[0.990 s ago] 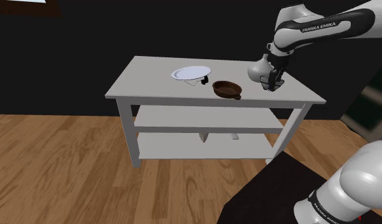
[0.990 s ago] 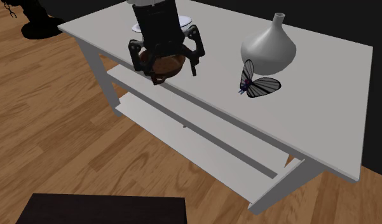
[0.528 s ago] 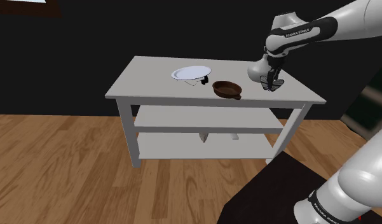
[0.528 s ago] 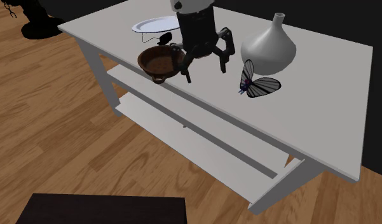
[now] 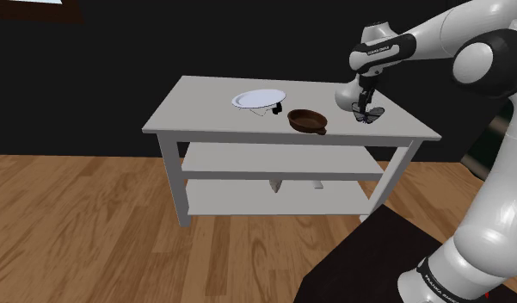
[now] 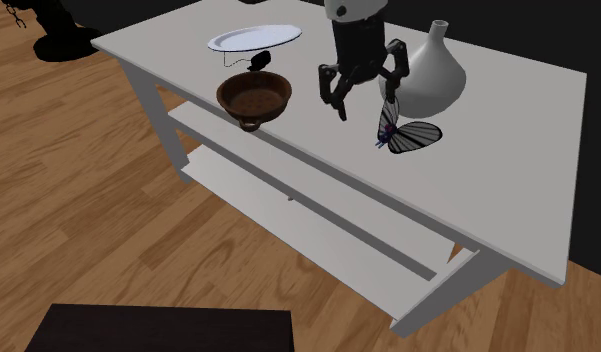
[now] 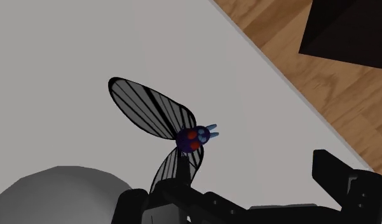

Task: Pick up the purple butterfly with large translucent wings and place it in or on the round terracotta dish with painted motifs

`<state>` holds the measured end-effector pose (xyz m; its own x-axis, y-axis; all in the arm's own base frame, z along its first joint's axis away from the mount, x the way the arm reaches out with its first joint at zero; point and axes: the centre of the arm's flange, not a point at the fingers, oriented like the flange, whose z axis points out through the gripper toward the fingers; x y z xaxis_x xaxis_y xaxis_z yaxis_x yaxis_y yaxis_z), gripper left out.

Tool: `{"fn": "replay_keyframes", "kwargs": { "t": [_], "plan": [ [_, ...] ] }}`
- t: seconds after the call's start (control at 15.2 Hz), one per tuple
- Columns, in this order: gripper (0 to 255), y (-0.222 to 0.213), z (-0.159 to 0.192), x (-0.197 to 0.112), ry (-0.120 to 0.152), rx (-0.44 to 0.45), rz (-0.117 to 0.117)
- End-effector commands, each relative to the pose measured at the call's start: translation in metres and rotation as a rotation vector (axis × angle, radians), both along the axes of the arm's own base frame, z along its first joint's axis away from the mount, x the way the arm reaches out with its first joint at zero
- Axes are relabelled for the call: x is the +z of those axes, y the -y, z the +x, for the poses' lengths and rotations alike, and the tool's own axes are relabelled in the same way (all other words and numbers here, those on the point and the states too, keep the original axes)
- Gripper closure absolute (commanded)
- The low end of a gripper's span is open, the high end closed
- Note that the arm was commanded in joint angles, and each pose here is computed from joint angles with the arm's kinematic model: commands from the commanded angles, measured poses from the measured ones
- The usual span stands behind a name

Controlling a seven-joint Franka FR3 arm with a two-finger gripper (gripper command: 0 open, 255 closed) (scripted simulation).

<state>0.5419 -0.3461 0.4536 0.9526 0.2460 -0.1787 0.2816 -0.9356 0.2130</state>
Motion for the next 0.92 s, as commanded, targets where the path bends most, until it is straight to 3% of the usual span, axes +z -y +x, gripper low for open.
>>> {"fn": "replay_keyframes", "kwargs": {
  "t": [0.0,0.4,0.86],
  "plan": [
    [0,0.007,0.003,-0.008,-0.001,0.004,-0.003],
    [0,0.016,-0.001,-0.041,-0.001,0.004,-0.003],
    [0,0.016,-0.001,-0.041,-0.001,0.004,-0.003]
  ]
}}
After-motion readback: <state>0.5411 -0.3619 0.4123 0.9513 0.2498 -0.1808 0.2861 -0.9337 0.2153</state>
